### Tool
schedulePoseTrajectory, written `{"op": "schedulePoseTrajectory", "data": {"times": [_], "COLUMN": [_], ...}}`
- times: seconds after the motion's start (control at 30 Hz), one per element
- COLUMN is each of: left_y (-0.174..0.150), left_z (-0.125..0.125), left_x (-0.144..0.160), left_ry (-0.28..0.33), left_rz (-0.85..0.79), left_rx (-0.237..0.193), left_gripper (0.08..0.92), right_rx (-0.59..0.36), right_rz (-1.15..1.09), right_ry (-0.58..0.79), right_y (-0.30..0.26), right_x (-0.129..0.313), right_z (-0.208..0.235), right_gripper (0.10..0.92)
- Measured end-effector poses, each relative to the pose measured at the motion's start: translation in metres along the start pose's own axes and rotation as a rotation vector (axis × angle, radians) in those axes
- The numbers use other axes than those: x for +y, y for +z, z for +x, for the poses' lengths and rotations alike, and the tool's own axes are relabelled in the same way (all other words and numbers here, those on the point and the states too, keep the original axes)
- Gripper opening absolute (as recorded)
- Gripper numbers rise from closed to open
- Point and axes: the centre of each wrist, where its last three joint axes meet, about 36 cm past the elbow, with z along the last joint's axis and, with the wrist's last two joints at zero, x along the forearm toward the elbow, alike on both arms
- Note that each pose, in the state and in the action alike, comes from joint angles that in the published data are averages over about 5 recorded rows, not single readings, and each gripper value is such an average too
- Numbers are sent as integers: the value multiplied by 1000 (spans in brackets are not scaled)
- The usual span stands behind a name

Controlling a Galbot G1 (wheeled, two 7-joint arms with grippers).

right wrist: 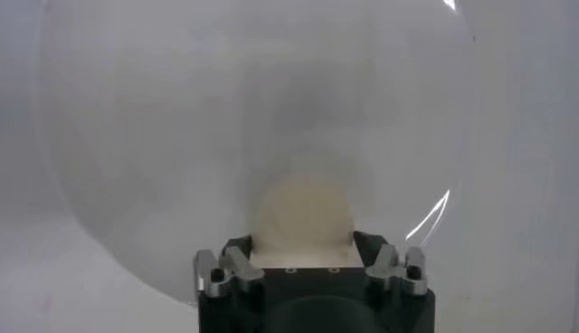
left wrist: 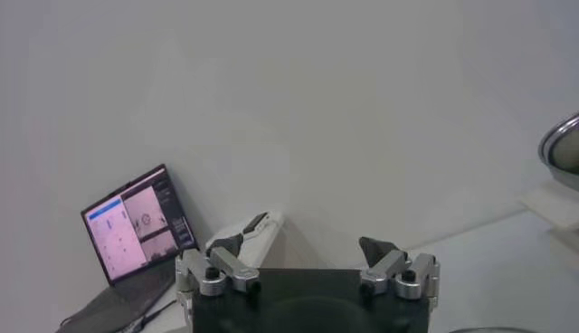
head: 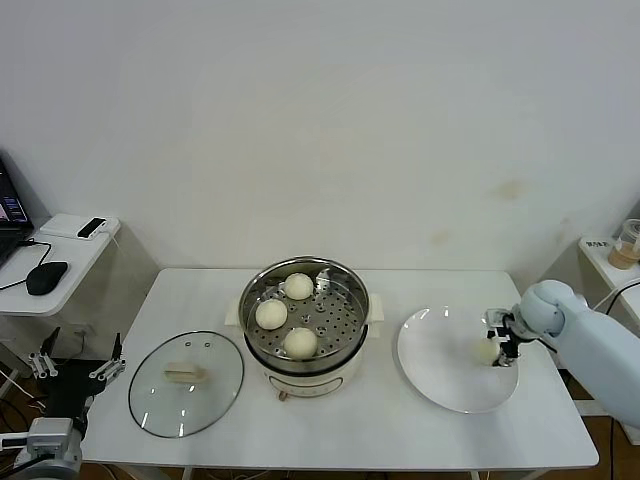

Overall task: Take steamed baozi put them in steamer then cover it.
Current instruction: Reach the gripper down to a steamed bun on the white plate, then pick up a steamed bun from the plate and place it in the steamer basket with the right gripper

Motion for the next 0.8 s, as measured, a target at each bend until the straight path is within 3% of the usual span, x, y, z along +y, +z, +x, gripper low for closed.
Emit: {"op": "schedulePoseTrajectory", "data": {"times": [0.33, 0.8], "left_y": [-2, -4], "left_z": [1, 0], "left_x": [1, -1], "left_ry": [2, 11], "left_rz": [-5, -11], "left_rx": [-7, -14], "left_gripper": [823, 823], "right_rx": [-12, -143], "right_rz": [-7, 38], "right_ry": [20, 163], "right_y": [-2, -66], "right_x": [-11, -56], "right_z": [25, 143], "right_gripper": [603, 618]}}
